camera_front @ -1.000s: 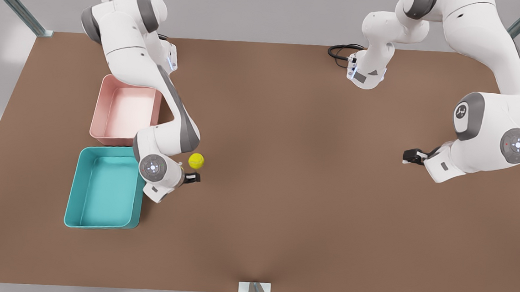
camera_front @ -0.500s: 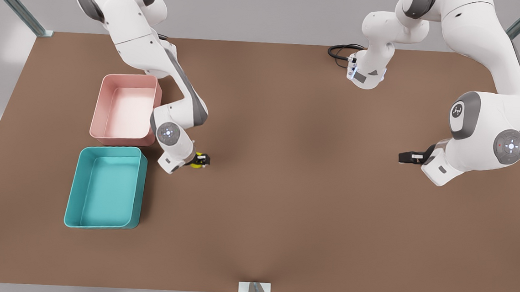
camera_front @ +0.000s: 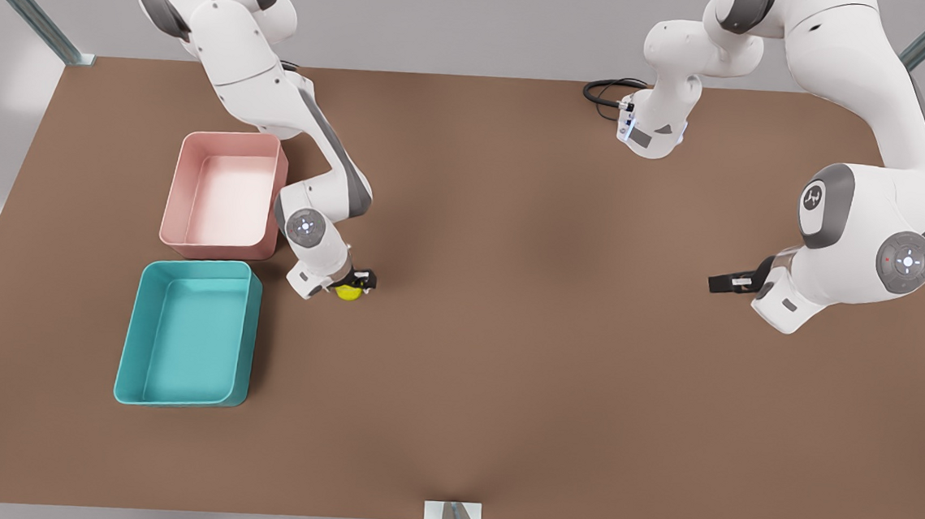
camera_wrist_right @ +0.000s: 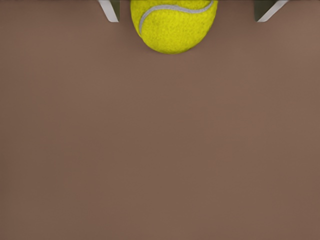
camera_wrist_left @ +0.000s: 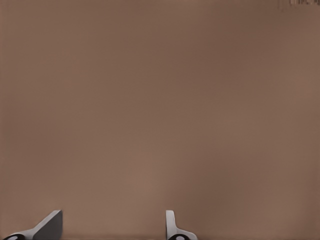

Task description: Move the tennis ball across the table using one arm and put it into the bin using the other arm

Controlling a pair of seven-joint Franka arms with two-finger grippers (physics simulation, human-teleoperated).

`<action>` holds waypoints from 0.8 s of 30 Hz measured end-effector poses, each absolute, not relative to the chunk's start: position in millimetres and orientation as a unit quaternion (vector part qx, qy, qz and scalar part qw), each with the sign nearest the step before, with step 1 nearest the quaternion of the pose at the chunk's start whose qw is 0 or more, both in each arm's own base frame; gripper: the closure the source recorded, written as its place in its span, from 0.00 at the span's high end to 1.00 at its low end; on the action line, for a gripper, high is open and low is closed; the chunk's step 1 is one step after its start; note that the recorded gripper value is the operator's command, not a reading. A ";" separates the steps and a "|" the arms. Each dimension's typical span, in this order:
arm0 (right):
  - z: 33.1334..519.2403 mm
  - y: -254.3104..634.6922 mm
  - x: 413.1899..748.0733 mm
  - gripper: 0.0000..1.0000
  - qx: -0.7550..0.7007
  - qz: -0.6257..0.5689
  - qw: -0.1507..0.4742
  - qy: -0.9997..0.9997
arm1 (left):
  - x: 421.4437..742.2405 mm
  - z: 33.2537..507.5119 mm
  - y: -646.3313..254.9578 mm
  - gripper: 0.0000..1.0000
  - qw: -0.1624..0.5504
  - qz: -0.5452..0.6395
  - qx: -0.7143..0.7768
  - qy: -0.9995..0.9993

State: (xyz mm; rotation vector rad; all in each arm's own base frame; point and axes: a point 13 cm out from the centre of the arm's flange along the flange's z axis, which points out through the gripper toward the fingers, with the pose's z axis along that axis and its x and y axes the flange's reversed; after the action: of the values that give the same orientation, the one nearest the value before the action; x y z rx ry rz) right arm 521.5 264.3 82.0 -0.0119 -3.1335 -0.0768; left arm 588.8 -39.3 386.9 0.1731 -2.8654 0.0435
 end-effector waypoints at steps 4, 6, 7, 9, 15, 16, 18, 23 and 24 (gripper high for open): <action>72.8 267.1 517.1 1.00 -0.005 -0.022 0.007 -1.000 | 587.8 386.8 -41.2 1.00 0.137 0.014 0.066 -0.988; 68.8 265.8 514.9 1.00 -0.006 -0.020 0.010 -1.000 | 587.5 386.2 -41.5 1.00 0.138 0.014 0.070 -0.988; 66.7 264.8 513.9 1.00 -0.007 -0.019 0.011 -1.000 | 587.3 385.7 -41.2 1.00 0.139 0.013 0.072 -0.988; 61.7 262.9 511.9 1.00 -0.008 -0.017 0.015 -1.000 | 586.9 385.4 -41.4 1.00 0.140 0.013 0.075 -0.987; 43.6 259.8 502.7 1.00 -0.010 -0.011 0.026 -1.000 | 585.1 382.0 -41.3 1.00 0.146 0.012 0.082 -0.986; 42.3 259.9 502.6 1.00 -0.010 -0.011 0.026 -1.000 | 584.8 381.0 -41.2 1.00 0.147 0.011 0.083 -0.986; 41.1 259.9 503.2 1.00 -0.012 -0.011 0.025 -1.000 | 584.5 380.7 -41.2 1.00 0.148 0.011 0.085 -0.985; 36.9 260.5 504.0 0.87 -0.014 -0.012 0.025 -1.000 | 583.3 380.8 -41.1 1.00 0.151 0.010 0.089 -0.985; 37.0 260.5 504.5 0.81 -0.014 -0.012 0.024 -1.000 | 582.6 380.7 -41.2 1.00 0.152 0.009 0.089 -0.984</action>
State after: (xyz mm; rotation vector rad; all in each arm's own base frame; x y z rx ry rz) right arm 504.5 260.5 37.0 -0.0432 -3.0927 -0.0369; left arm 582.6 -41.2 380.7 0.2558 -2.8247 0.0267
